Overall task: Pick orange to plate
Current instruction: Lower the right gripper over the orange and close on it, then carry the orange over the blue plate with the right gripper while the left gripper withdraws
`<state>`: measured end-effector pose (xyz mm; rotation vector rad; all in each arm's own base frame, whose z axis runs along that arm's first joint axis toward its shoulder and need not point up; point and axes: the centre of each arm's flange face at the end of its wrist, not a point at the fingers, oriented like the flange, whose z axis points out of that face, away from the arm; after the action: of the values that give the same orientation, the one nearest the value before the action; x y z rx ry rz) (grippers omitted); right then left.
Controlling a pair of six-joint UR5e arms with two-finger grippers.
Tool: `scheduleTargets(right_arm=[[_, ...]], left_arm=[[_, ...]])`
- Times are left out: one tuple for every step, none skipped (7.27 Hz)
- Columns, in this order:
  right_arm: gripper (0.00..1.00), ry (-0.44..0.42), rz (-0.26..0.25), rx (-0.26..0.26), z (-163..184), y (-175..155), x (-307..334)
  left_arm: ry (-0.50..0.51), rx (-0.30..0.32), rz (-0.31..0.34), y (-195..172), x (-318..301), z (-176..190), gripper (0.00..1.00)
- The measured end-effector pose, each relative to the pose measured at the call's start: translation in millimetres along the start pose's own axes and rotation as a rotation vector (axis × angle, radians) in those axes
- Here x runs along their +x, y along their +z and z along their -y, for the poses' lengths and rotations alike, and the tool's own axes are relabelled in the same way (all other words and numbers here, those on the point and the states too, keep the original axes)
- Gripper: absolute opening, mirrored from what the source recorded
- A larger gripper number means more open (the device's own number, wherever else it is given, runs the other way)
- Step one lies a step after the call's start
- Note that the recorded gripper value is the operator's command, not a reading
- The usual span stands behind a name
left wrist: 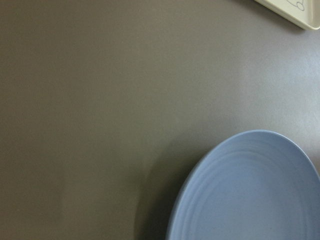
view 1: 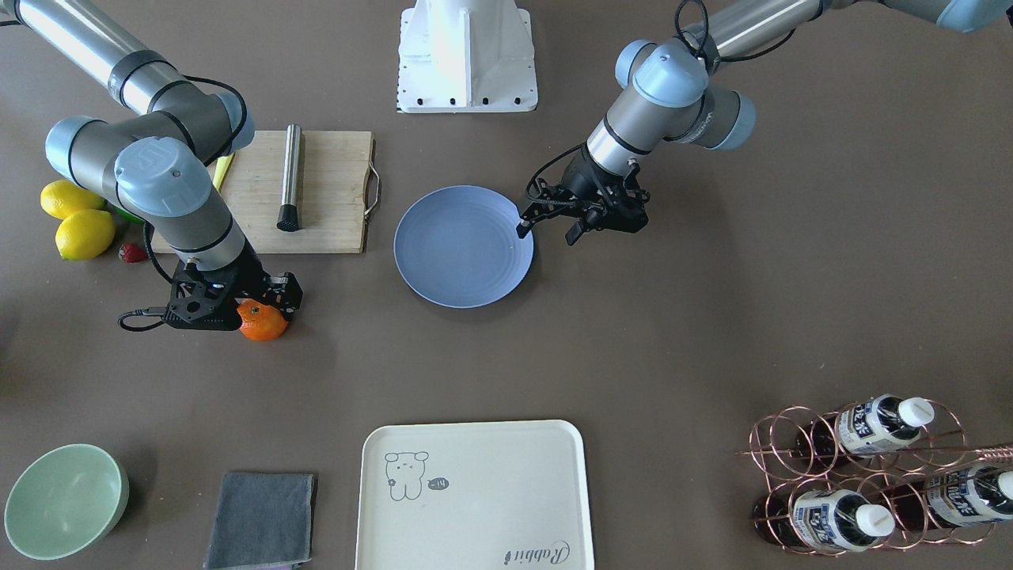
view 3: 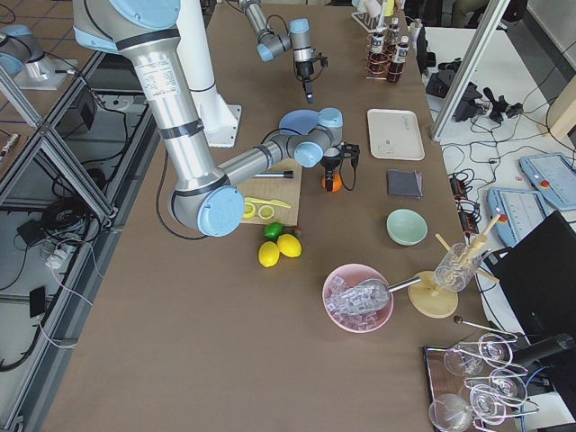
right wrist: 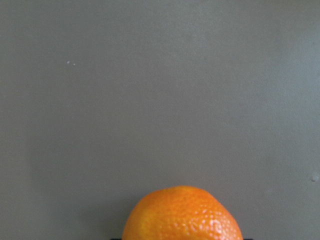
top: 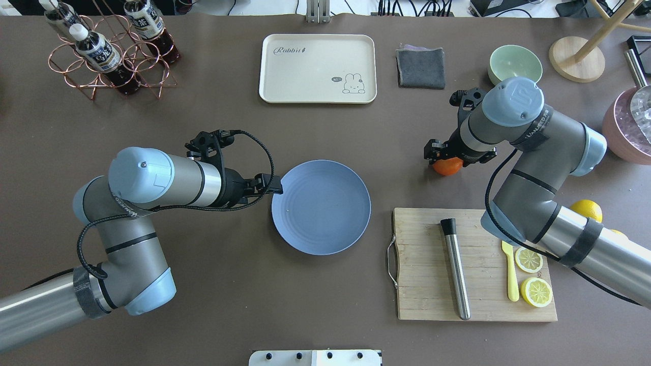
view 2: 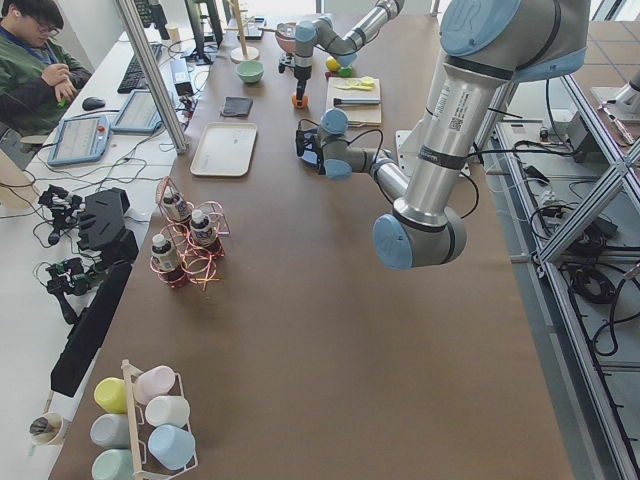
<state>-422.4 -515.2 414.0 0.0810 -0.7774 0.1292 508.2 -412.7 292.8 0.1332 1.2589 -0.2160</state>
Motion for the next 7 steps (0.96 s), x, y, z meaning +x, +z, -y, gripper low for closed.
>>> scheduleTargets(right_arm=[[0.0,-0.002,0.003,0.001,0.1,-0.9,-1.8],[0.0,-0.006,0.014,0.008,0.9,-7.6,-6.5],[0.0,-0.014,0.039,0.02,1.2,-21.5,-16.1],[0.0,-0.026,0.071,0.034,0.3,-39.3,-29.5],[0.0,-0.039,0.101,0.044,-2.5,-53.6,-45.8],[0.0,-0.04,0.126,0.043,-8.8,-63.1,-69.7],[0.0,-0.028,0.14,0.039,-18.5,-69.8,-101.5]], left_arm=[[-0.001,0.0,0.001,0.4,-0.5,0.0,0.98],[0.0,0.0,0.001,0.4,-0.7,0.1,0.98],[0.0,0.002,0.0,-0.6,-0.5,1.3,0.98],[0.007,0.011,-0.001,-4.5,-0.5,7.4,0.98],[0.049,0.028,0.003,-12.3,-5.2,18.5,0.98],[0.119,0.052,0.022,-23.3,-16.0,33.9,0.98],[0.191,0.079,0.052,-38.0,-26.2,52.6,0.98]])
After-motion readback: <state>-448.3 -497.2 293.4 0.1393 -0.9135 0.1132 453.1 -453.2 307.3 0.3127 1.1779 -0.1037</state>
